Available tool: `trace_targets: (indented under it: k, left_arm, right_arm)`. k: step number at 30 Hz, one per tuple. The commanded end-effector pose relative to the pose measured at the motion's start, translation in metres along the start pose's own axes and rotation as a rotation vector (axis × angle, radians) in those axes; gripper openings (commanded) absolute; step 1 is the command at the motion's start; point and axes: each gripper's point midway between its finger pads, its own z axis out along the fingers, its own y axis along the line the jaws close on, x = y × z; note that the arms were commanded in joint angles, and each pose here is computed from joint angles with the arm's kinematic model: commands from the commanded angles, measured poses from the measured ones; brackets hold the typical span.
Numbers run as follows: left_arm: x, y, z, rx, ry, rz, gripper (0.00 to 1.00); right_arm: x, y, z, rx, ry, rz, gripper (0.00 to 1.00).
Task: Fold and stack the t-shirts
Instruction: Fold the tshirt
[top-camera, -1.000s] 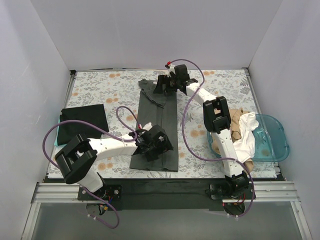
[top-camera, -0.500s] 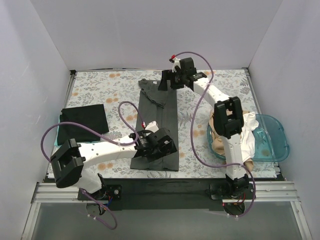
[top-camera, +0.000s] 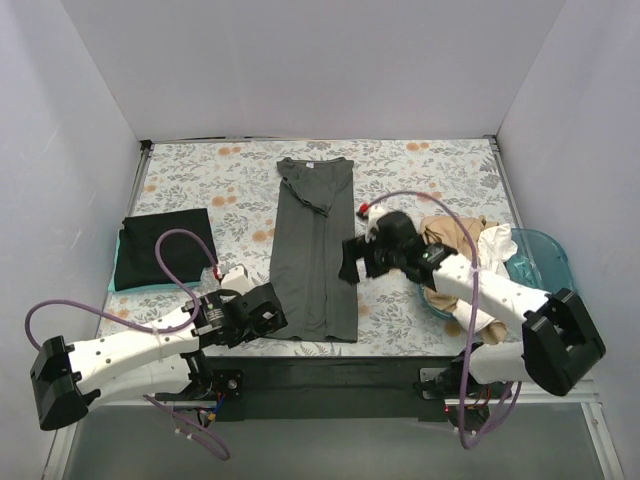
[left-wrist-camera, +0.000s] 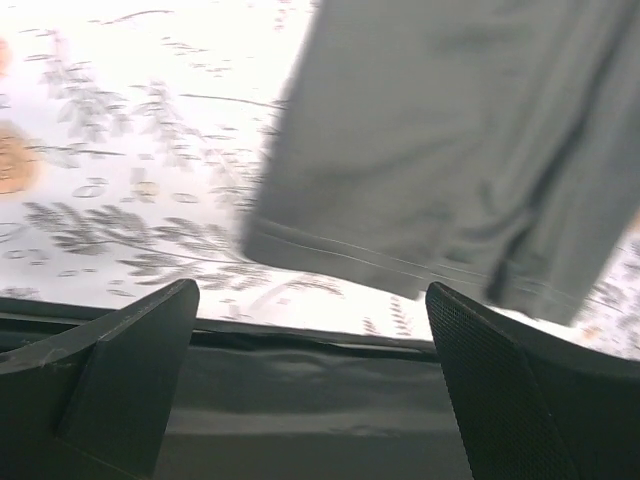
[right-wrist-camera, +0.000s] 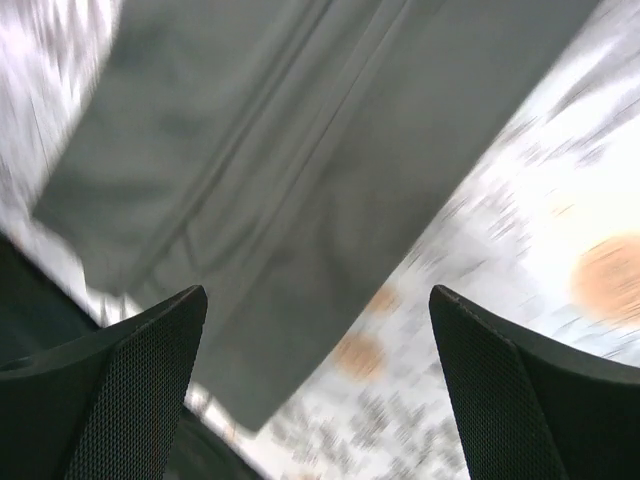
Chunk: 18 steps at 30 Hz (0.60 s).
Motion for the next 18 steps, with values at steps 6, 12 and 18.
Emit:
trace_targets:
  k: [6, 12, 18]
  left_arm:
    - [0.002, 0.011, 0.029, 0.017, 0.015, -0.262, 0.98]
    - [0.002, 0.006, 0.03, 0.052, 0.025, -0.286, 0.98]
    - [0.004, 0.018, 0.03, 0.018, 0.017, -0.301, 0.98]
  right_arm:
    - [0.089, 0.075, -0.003, -0.01, 0.065, -0.106, 0.93]
    - [0.11, 0.091, 0.018, 0.101, 0.168, -0.271, 0.79]
    - [0.123, 0.098, 0.037, 0.15, 0.258, -0.338, 0.46]
